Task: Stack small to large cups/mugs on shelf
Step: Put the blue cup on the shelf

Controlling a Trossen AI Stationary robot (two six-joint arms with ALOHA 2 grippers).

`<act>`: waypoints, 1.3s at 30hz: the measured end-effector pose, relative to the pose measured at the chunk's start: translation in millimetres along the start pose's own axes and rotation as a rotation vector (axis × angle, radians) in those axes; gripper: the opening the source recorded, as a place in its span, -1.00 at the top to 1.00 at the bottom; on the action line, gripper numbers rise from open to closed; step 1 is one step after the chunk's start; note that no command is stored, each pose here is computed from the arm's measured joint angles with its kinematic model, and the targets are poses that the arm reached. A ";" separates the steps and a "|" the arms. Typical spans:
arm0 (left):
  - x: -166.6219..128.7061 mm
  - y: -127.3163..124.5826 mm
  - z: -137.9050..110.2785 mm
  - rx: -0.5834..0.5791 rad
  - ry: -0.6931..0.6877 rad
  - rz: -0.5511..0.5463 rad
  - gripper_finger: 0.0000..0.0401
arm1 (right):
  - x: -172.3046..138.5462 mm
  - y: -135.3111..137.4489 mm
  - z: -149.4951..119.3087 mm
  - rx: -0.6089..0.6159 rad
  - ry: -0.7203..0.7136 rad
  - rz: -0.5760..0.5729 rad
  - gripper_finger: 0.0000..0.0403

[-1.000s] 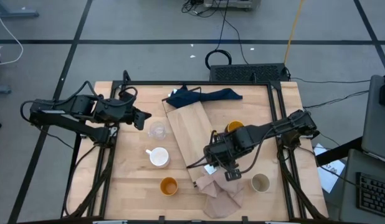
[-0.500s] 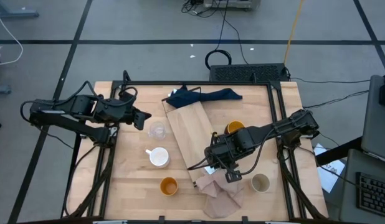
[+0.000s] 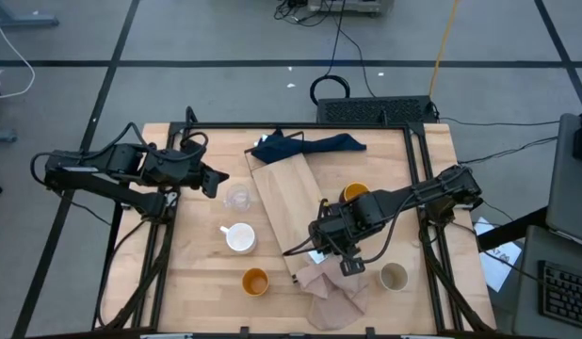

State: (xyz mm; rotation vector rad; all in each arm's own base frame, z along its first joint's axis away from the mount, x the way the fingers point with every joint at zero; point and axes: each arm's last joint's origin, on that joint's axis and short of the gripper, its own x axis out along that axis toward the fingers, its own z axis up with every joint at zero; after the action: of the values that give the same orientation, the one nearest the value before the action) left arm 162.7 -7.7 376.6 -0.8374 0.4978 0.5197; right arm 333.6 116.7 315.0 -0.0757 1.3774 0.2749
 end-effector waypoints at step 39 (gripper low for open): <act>0.0 -0.5 -0.8 0.051 0.029 -0.019 0.93 | 0.6 -3.7 1.6 -0.017 -0.011 -0.006 1.00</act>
State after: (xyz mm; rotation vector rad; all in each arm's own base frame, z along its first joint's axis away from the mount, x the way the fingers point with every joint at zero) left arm 162.8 -8.7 376.4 -0.8012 0.5272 0.4767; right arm 336.1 113.6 314.3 -0.0925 1.3639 0.2812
